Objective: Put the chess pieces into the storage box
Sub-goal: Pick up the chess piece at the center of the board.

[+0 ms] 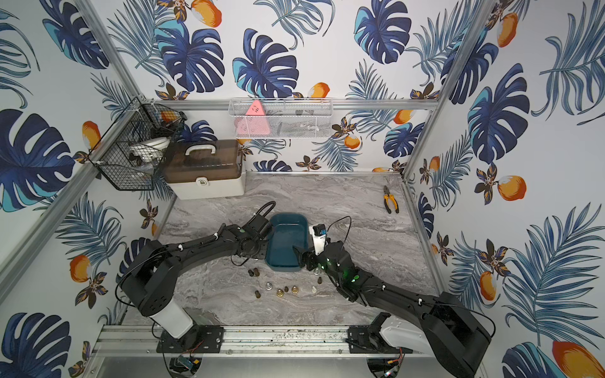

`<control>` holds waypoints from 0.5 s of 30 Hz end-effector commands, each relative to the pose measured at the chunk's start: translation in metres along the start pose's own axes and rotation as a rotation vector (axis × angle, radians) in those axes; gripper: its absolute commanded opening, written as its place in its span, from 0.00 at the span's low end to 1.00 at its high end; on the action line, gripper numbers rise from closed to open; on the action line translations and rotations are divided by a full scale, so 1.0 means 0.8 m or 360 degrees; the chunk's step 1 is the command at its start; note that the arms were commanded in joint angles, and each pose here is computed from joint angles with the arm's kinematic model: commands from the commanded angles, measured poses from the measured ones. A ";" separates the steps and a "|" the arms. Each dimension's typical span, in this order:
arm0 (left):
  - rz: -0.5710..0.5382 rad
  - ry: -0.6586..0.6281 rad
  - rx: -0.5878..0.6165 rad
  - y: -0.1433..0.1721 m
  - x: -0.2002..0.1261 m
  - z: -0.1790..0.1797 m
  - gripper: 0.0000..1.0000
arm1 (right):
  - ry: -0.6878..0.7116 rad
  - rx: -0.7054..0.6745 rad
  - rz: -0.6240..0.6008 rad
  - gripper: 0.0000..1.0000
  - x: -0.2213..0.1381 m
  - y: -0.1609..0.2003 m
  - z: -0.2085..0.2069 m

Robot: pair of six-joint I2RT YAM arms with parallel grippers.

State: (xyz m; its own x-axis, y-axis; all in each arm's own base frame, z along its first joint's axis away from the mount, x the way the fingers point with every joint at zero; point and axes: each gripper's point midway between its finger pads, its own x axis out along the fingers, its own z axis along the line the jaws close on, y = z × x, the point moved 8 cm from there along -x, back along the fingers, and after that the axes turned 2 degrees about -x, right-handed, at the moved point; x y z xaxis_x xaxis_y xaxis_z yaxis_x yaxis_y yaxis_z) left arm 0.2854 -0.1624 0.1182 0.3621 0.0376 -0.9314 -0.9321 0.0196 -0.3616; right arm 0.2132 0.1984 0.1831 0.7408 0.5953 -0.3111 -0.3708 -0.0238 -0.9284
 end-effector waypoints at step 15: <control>0.0007 -0.0045 -0.0004 0.001 0.022 0.005 0.19 | -0.0010 0.0001 -0.0007 0.87 0.001 -0.004 0.002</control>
State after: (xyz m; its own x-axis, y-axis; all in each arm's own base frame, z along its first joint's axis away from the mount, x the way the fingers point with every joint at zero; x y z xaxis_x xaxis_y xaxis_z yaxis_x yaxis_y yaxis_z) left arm 0.2886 -0.1588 0.1006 0.3464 0.0541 -0.9365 -0.9381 0.0118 -0.3462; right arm 0.2132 0.1985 0.1832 0.7403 0.5953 -0.3122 -0.3716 -0.0246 -0.9281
